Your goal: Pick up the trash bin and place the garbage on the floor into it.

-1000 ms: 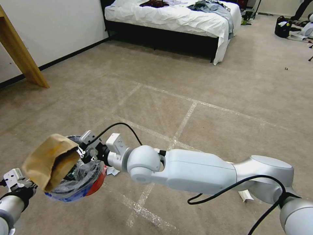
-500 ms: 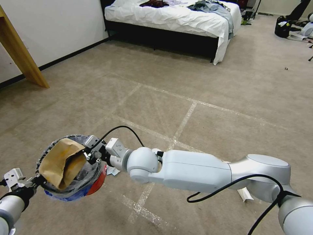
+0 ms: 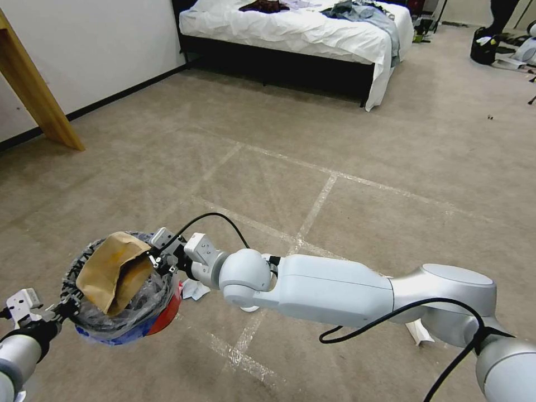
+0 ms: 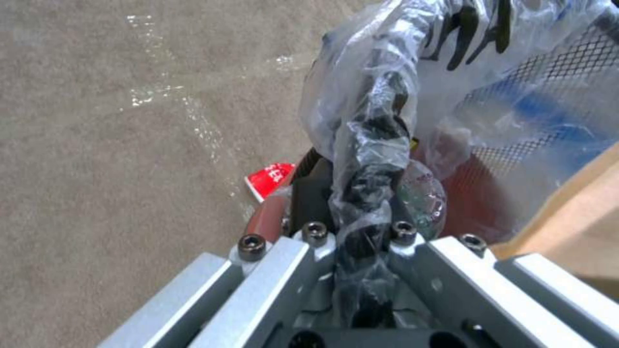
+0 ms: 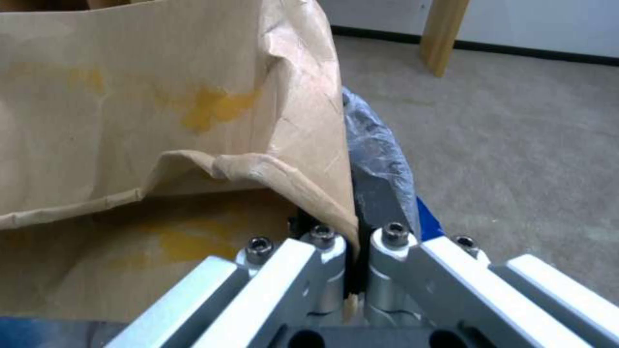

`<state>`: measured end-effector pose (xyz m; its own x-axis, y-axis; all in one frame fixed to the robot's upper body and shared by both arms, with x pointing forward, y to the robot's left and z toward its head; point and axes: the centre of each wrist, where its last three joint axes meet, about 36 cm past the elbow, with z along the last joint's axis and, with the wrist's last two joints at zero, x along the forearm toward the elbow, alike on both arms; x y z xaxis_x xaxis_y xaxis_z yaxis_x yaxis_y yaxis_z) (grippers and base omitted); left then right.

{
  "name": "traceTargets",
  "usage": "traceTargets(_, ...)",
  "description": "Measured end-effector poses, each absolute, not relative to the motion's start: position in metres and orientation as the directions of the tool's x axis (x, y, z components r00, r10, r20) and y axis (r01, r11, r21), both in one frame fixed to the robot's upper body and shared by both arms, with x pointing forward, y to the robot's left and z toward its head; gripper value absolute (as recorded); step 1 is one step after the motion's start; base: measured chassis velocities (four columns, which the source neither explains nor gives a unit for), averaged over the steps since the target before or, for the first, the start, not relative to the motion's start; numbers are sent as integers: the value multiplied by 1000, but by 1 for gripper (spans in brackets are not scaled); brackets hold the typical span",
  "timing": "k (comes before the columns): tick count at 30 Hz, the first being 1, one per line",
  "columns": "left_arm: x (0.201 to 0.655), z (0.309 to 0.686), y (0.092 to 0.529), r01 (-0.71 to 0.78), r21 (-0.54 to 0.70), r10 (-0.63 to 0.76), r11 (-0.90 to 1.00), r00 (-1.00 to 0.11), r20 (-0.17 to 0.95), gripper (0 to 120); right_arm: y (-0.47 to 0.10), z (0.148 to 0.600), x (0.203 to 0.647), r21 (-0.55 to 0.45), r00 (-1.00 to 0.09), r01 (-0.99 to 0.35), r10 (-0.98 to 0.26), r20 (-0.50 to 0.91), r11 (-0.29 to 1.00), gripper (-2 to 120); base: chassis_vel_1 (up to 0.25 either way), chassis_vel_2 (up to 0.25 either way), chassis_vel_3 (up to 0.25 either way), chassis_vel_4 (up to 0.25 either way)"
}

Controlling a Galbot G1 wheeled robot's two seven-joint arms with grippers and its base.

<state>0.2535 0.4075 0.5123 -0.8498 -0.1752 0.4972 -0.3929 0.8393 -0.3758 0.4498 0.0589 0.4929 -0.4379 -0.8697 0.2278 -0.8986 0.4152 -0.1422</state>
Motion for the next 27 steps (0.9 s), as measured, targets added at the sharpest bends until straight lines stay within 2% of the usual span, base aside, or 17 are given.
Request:
traceTargets(10,253,512,408,-396,-377,-177,838,-849,498,0,67,476,453,-192,-442,-894,-864,242,404,0,0,0,0,0)
traceTargets(27,254,509,408,-399,-384,-176,833,-848,500,0,77,461,447,-222,-425,-901,-866,265,374,0,0,0,0,0)
